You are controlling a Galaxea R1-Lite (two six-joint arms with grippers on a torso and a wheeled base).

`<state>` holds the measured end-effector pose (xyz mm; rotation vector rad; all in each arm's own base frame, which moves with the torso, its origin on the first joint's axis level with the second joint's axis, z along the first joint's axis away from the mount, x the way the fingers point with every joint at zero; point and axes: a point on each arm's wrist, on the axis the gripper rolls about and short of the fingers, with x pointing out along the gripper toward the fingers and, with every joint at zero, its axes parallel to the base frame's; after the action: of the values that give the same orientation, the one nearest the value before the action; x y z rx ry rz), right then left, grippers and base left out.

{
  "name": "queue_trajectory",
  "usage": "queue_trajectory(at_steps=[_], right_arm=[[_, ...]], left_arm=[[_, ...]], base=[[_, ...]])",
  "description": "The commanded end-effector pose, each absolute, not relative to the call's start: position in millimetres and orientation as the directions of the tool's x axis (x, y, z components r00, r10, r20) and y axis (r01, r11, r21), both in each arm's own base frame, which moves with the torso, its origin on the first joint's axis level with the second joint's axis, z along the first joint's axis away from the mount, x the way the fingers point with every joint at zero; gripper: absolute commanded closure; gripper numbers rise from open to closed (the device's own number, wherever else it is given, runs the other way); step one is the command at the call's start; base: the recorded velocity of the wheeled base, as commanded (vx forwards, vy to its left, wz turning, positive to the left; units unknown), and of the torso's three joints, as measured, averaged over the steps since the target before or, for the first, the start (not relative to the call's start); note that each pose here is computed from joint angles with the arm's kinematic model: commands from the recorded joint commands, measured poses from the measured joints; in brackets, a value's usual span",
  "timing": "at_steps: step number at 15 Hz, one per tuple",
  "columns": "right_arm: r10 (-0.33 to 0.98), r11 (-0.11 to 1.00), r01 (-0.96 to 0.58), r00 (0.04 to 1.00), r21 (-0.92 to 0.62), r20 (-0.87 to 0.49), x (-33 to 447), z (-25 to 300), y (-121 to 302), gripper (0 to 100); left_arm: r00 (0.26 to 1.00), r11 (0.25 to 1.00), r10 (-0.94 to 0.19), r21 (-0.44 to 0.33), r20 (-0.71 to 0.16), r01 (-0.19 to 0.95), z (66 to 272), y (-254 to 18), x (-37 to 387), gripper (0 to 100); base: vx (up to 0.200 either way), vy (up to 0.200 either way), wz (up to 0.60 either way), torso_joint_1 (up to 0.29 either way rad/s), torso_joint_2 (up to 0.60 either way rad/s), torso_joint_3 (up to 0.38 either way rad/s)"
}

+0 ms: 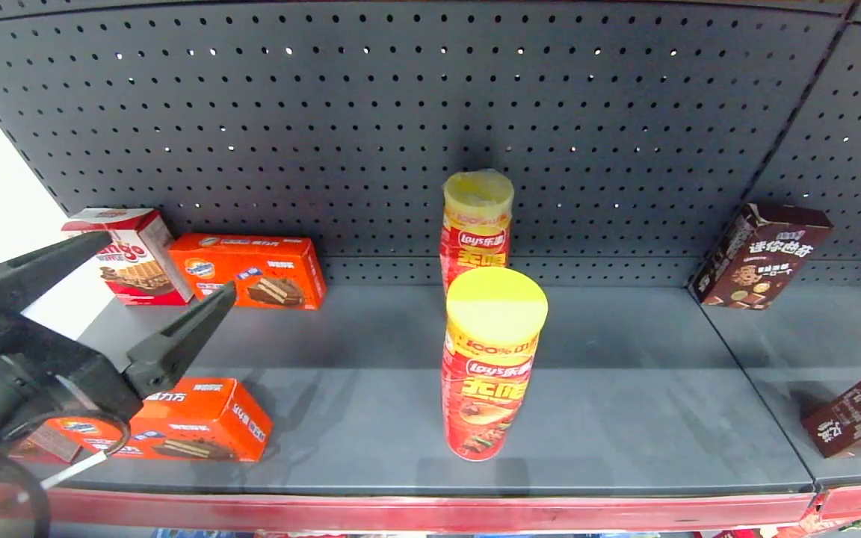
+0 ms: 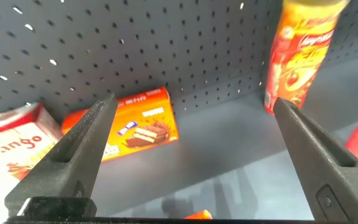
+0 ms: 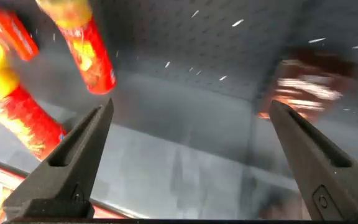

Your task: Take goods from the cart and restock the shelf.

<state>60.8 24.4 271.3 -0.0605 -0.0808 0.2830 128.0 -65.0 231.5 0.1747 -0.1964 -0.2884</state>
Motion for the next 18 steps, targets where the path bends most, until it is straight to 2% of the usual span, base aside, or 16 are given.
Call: queue_trajectory(at_steps=[1, 5, 7, 10, 12, 13, 17, 18], right_arm=[[0.241, 0.970, -0.236, 0.950, -0.050, 0.196, 5, 238, -1, 0], [0.243, 0.970, -0.237, 0.959, -0.059, 0.147, -20, 177, -12, 0], [0.245, 0.969, -0.239, 0.964, -0.066, 0.106, -24, 159, -14, 0], [0.228, 0.970, -0.227, 0.974, -0.081, 0.002, -20, 120, -12, 0], [0.167, 0.981, -0.172, 0.984, -0.090, -0.053, -17, 104, -10, 0], [0.113, 0.988, -0.123, 0.989, -0.098, -0.096, -15, 90, -9, 0], [-0.061, 0.995, 0.048, 0.984, -0.085, -0.165, -10, 86, -5, 0], [-0.173, 0.984, 0.159, 0.962, -0.078, -0.211, -7, 86, -4, 0]], left_arm=[[0.926, 0.944, -0.307, 0.194, 0.218, 0.268, 228, -52, 102, 0], [0.916, 0.930, -0.317, 0.271, 0.244, 0.249, 184, -21, 44, 0], [0.926, 0.925, -0.316, 0.283, 0.205, 0.253, 171, -12, 30, 0], [0.944, 0.906, -0.323, 0.310, 0.065, 0.288, 138, -1, 11, 0], [0.947, 0.901, -0.321, 0.313, 0.011, 0.302, 115, 1, 7, 0], [0.949, 0.899, -0.317, 0.315, -0.009, 0.303, 109, 1, 7, 0], [0.956, 0.906, -0.274, 0.304, -0.105, 0.294, 93, 5, 1, 0], [0.969, 0.922, -0.218, 0.303, -0.114, 0.243, 84, 8, -8, 0]], base=[[0.000, 0.000, 0.00, 0.000, 0.00, 0.000], [0.000, 0.000, 0.00, 0.000, 0.00, 0.000], [0.000, 0.000, 0.00, 0.000, 0.00, 0.000], [0.000, 0.000, 0.00, 0.000, 0.00, 0.000], [0.000, 0.000, 0.00, 0.000, 0.00, 0.000], [0.000, 0.000, 0.00, 0.000, 0.00, 0.000], [0.000, 0.000, 0.00, 0.000, 0.00, 0.000], [0.000, 0.000, 0.00, 0.000, 0.00, 0.000]])
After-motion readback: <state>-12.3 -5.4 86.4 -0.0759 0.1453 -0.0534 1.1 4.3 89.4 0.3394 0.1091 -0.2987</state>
